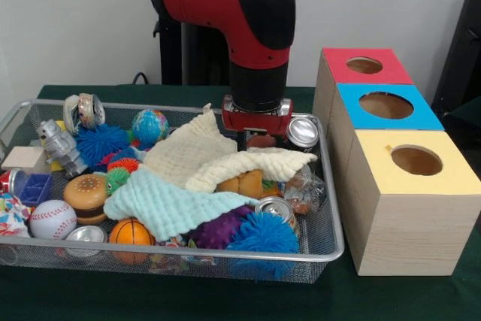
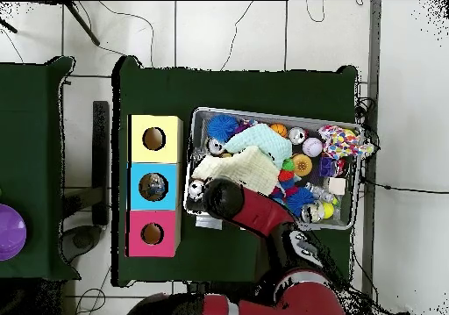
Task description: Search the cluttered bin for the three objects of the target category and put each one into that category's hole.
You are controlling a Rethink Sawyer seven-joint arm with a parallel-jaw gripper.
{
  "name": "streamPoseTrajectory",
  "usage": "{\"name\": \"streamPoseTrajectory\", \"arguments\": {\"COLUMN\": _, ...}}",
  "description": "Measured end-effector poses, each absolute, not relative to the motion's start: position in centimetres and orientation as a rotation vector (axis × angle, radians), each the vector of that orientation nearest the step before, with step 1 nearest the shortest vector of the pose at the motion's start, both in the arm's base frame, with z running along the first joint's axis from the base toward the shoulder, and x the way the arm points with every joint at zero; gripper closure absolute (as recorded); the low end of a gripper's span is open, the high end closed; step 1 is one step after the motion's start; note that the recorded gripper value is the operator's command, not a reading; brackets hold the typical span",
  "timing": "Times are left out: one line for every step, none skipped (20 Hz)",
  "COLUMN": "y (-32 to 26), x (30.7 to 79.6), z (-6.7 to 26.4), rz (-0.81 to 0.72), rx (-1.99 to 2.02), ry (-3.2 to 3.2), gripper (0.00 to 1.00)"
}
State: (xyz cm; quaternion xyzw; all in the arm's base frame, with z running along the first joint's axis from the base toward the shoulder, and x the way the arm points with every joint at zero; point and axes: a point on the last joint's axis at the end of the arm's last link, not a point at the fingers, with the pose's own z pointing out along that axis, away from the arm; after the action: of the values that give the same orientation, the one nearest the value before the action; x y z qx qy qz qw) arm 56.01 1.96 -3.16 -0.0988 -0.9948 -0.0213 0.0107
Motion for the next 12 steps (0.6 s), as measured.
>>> {"name": "streamPoseTrajectory", "arguments": {"y": 1.7, "x": 56.0, "z": -3.3, "rz": -0.071, "rx": -0.317, "ry": -3.102, "gripper": 0.00}}
{"name": "streamPoseTrajectory", "arguments": {"y": 1.2, "x": 56.1, "z": -3.8, "rz": -0.083, "rx": -0.336, "ry": -3.096, "gripper": 0.00}}
{"name": "streamPoseTrajectory", "arguments": {"y": 0.9, "x": 56.1, "z": -4.1, "rz": -0.092, "rx": -0.350, "ry": -3.092, "gripper": 0.00}}
{"name": "streamPoseTrajectory", "arguments": {"y": 0.1, "x": 56.3, "z": -4.7, "rz": -0.108, "rx": -0.375, "ry": -3.086, "gripper": 0.00}}
{"name": "streamPoseTrajectory", "arguments": {"y": -0.3, "x": 56.3, "z": -5.0, "rz": -0.116, "rx": -0.387, "ry": -3.084, "gripper": 0.00}}
{"name": "streamPoseTrajectory", "arguments": {"y": -0.7, "x": 56.4, "z": -5.2, "rz": -0.123, "rx": -0.396, "ry": -3.083, "gripper": 0.00}}
{"name": "streamPoseTrajectory", "arguments": {"y": -1.0, "x": 56.5, "z": -5.4, "rz": -0.129, "rx": -0.405, "ry": -3.081, "gripper": 0.00}}
{"name": "streamPoseTrajectory", "arguments": {"y": -1.8, "x": 56.7, "z": -5.5, "rz": -0.147, "rx": -0.424, "ry": -3.079, "gripper": 0.00}}
{"name": "streamPoseTrajectory", "arguments": {"y": -2.0, "x": 56.8, "z": -5.5, "rz": -0.152, "rx": -0.427, "ry": -3.078, "gripper": 0.00}}
{"name": "streamPoseTrajectory", "arguments": {"y": -2.3, "x": 56.8, "z": -5.5, "rz": -0.163, "rx": -0.430, "ry": -3.074, "gripper": 0.00}}
{"name": "streamPoseTrajectory", "arguments": {"y": -2.5, "x": 56.8, "z": -5.5, "rz": -0.173, "rx": -0.432, "ry": -3.070, "gripper": 0.00}}
{"name": "streamPoseTrajectory", "arguments": {"y": -2.5, "x": 56.9, "z": -5.5, "rz": -0.178, "rx": -0.432, "ry": -3.068, "gripper": 0.00}}
